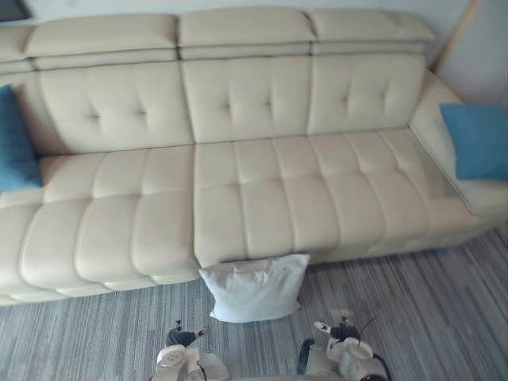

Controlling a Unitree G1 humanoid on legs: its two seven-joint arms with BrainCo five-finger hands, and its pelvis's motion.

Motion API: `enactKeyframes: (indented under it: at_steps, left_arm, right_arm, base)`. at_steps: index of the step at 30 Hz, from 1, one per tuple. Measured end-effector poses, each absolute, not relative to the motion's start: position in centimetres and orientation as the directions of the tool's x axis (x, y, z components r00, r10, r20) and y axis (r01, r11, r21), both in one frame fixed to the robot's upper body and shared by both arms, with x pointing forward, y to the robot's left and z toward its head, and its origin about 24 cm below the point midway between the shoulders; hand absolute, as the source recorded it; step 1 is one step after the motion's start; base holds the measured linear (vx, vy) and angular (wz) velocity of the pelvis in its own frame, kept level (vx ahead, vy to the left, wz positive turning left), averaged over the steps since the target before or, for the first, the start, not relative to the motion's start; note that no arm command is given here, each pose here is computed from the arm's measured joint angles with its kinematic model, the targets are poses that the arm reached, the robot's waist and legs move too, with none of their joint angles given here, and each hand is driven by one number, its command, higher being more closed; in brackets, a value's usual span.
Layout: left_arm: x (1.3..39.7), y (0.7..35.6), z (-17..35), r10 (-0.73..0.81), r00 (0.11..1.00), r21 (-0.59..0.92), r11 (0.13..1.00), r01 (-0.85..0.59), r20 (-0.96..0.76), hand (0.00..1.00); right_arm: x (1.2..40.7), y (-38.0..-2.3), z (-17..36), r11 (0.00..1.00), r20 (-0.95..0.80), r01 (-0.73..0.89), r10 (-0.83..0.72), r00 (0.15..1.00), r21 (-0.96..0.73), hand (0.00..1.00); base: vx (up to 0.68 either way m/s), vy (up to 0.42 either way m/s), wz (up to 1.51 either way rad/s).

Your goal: Pick up cushions and gather them together orderly.

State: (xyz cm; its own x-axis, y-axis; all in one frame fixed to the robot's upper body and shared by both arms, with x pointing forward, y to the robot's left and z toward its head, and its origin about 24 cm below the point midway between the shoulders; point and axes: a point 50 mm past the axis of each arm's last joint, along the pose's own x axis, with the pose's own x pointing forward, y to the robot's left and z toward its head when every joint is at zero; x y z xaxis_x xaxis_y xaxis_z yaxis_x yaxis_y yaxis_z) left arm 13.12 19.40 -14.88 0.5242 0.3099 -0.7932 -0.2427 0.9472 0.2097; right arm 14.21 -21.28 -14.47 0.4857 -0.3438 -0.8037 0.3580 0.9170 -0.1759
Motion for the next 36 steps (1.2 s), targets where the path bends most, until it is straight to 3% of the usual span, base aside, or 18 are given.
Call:
enactKeyframes:
  at_steps: [10, 27, 31, 36]
  left_arm:
    - [14.7, 18.2, -14.4, 0.261, 0.584, 0.203, 0.965, -0.165, -0.768, 0.0]
    - [14.9, 18.9, -14.2, 0.282, 0.583, 0.174, 0.956, -0.236, -0.762, 0.0]
    - [17.2, 19.3, -12.9, 0.305, 0.634, 0.151, 0.946, -0.285, -0.711, 0.0]
    - [21.3, 19.8, -10.2, 0.343, 0.726, 0.131, 0.934, -0.333, -0.596, 0.0]
  right_arm:
    - [13.3, -21.7, -14.7, 0.888, -0.807, 0.43, -0.372, 0.459, -0.164, 0.0]
    - [12.7, -19.8, -14.7, 0.876, -0.804, 0.472, -0.354, 0.478, -0.105, 0.0]
    - [15.0, -19.7, -13.9, 0.879, -0.773, 0.469, -0.356, 0.525, -0.087, 0.0]
    - [19.4, -20.5, -10.9, 0.872, -0.641, 0.486, -0.403, 0.654, -0.053, 0.0]
  base:
    - [0.07, -0.103, 0.27]
    - [0.01, 0.015, 0.07]
    - [-0.09, -0.044, 0.33]
    - [-0.2, -0.021, 0.15]
